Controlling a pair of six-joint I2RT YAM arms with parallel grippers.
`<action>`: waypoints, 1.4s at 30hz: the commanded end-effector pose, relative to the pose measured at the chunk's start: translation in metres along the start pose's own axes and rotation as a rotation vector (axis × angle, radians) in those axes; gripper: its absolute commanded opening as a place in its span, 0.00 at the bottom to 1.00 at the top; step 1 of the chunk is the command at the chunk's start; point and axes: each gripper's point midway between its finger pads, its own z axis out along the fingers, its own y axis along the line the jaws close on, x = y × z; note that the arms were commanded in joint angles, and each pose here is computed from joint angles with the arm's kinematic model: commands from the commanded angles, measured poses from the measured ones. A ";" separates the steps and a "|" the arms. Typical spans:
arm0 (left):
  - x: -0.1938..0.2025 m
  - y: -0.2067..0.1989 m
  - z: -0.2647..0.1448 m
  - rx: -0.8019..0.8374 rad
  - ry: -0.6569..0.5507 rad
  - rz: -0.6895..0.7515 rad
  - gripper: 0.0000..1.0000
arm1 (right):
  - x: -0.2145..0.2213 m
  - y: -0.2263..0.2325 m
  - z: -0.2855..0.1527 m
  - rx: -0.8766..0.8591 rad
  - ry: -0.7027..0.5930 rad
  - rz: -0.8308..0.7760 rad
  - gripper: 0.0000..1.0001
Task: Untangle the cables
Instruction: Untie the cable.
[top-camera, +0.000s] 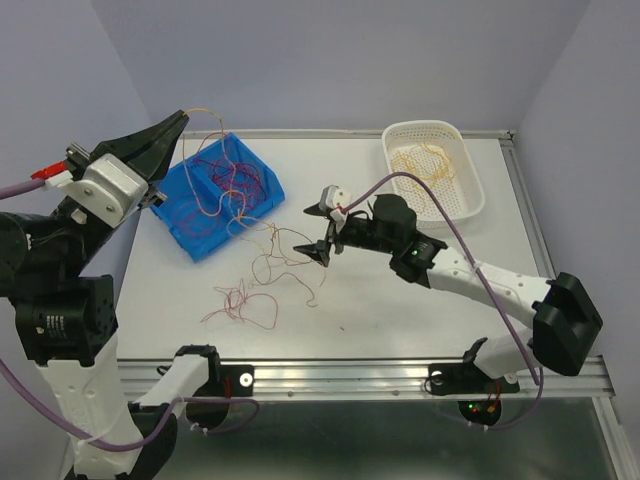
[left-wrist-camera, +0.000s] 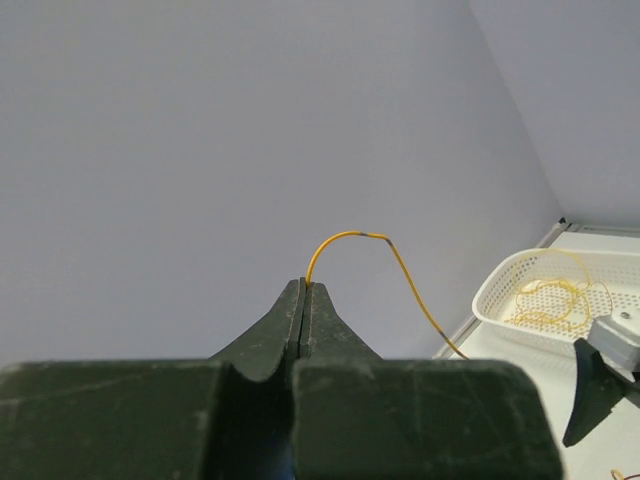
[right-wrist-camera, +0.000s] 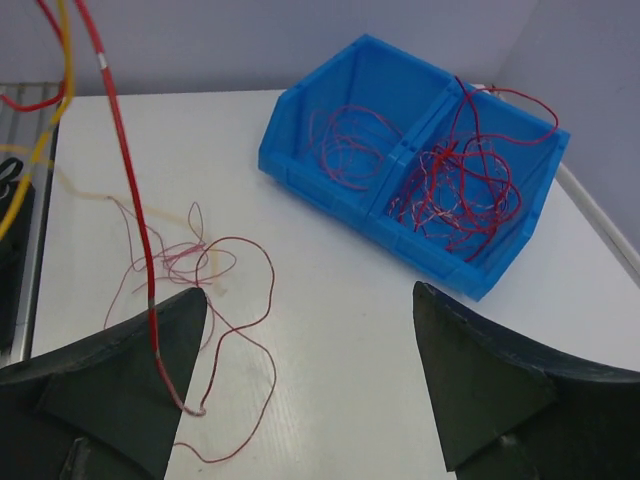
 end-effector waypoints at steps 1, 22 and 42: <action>-0.011 -0.006 0.001 0.035 -0.049 0.015 0.00 | -0.054 -0.003 0.023 -0.076 -0.135 -0.115 0.78; -0.033 0.076 -0.020 -0.415 -0.039 0.128 0.00 | 0.190 0.048 -0.009 0.024 0.324 0.415 0.01; 0.017 0.006 0.015 -0.010 -0.042 -0.026 0.00 | -0.064 0.016 -0.043 0.015 -0.210 0.060 0.95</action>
